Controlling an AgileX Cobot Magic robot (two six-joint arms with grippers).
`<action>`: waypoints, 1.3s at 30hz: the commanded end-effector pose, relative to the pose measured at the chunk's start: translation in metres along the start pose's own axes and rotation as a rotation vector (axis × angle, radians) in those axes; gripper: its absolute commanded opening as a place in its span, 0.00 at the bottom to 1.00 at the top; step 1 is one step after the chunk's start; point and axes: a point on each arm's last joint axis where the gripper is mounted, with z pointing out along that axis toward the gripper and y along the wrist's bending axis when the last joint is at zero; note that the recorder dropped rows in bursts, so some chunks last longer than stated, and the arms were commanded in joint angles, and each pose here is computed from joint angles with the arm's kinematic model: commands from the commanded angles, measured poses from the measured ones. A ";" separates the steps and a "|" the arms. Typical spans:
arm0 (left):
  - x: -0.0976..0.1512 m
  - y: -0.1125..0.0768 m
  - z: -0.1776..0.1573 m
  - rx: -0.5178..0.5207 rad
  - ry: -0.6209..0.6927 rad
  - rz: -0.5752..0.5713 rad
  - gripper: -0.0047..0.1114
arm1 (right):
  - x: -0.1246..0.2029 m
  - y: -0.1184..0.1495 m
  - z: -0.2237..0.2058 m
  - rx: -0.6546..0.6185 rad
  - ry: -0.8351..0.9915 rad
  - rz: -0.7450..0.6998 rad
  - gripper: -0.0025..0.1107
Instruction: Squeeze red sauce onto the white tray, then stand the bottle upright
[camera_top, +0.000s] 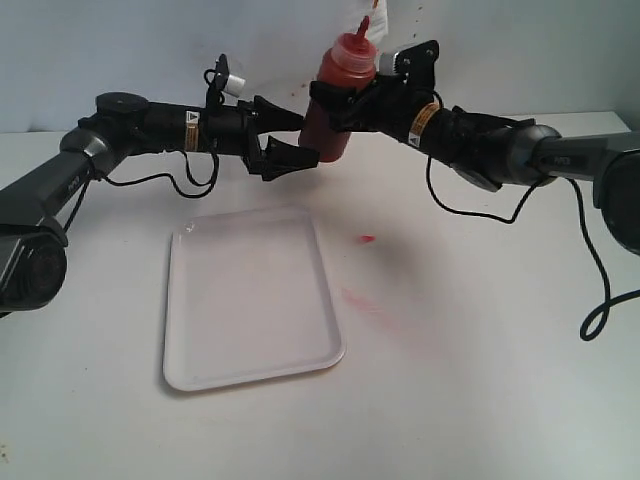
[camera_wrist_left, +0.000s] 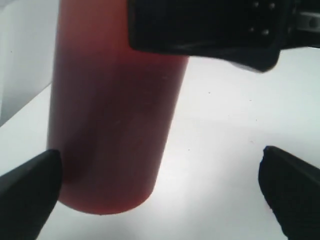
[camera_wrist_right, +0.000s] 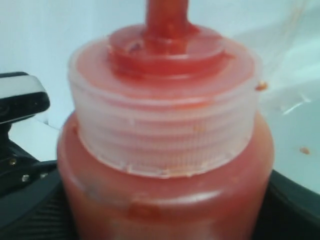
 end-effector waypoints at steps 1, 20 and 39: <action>-0.007 -0.004 0.009 0.002 -0.009 0.015 0.94 | -0.022 -0.003 -0.008 -0.101 -0.079 0.037 0.03; -0.011 -0.003 0.034 -0.131 -0.002 0.049 0.94 | -0.028 0.016 -0.016 -0.356 -0.129 0.077 0.03; -0.011 -0.004 0.036 -0.126 -0.002 0.057 0.04 | -0.027 0.015 -0.016 -0.340 -0.119 0.071 0.19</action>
